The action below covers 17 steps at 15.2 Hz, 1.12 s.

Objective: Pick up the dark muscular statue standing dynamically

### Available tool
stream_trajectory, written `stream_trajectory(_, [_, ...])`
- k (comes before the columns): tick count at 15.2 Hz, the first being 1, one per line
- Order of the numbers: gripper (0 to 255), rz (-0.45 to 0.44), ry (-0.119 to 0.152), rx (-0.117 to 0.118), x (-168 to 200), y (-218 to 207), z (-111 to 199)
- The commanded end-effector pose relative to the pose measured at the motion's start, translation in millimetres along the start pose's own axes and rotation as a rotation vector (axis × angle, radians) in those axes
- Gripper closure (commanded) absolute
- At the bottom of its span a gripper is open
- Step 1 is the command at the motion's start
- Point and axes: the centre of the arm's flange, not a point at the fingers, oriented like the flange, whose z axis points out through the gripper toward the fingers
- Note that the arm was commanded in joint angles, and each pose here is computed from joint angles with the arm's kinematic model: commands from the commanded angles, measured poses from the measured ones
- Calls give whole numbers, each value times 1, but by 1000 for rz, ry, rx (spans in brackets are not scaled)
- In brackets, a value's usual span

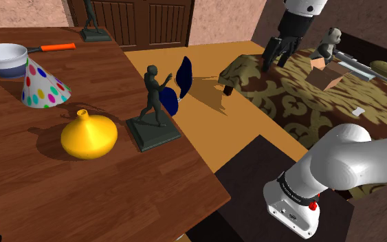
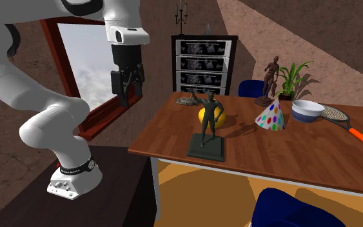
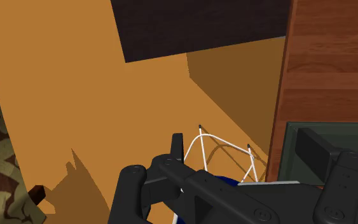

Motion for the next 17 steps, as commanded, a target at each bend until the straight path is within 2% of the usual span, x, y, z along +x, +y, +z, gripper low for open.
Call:
stream_trajectory(1, [0,0,0,0,0,0,0])
stream_trajectory(17, [0,2,10,-12,128,-168,22])
